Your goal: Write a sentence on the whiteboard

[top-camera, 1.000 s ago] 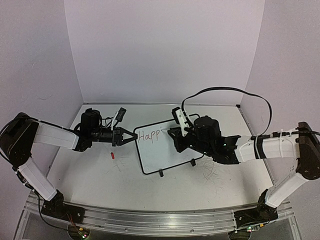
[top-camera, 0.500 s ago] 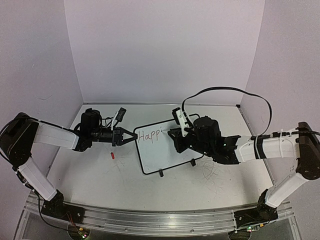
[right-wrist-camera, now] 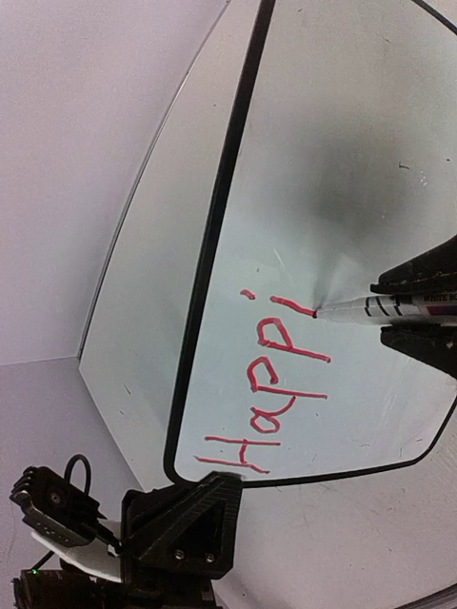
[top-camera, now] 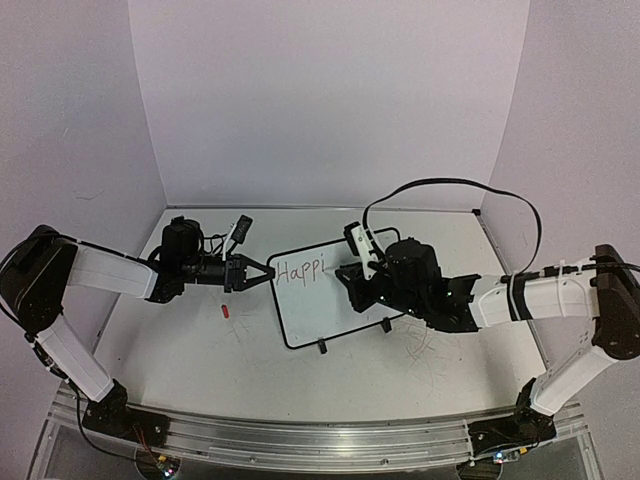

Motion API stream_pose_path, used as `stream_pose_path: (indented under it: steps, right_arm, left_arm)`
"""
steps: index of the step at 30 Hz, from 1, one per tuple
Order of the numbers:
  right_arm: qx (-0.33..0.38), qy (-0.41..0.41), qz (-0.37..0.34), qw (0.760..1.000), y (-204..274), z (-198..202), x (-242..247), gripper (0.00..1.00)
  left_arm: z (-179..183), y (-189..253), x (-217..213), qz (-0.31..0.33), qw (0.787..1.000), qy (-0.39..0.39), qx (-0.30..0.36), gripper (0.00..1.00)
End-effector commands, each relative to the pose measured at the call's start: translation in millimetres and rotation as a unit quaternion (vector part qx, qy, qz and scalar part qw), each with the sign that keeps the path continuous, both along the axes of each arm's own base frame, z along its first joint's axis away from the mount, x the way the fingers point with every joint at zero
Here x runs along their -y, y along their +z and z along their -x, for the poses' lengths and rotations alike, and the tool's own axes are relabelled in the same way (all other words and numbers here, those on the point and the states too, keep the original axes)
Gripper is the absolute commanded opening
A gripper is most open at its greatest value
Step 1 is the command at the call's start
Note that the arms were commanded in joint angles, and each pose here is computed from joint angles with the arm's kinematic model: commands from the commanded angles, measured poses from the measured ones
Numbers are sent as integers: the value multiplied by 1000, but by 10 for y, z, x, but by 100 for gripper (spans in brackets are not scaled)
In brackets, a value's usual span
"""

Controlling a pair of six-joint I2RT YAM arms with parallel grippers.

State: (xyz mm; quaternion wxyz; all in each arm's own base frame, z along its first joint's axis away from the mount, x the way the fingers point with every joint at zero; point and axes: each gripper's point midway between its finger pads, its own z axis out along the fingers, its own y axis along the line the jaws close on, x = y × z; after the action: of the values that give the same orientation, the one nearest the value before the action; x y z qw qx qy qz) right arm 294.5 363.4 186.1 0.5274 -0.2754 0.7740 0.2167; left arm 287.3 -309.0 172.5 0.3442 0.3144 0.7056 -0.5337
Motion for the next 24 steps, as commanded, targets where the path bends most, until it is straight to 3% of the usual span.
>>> stream_pose_path:
  steps: [1,5,24]
  right_arm:
    - [11,7,-31,999,250,24,-21,0]
    - [27,5,-56,998,459,30,46,0]
    - [42,-17,-34,998,408,-155,30,0]
  left_arm:
    - [26,133,39,7,1000,-18,12,0]
    - [29,153,32,8,1000,-16,14,0]
    - [33,130,33,6,1000,-18,13,0]
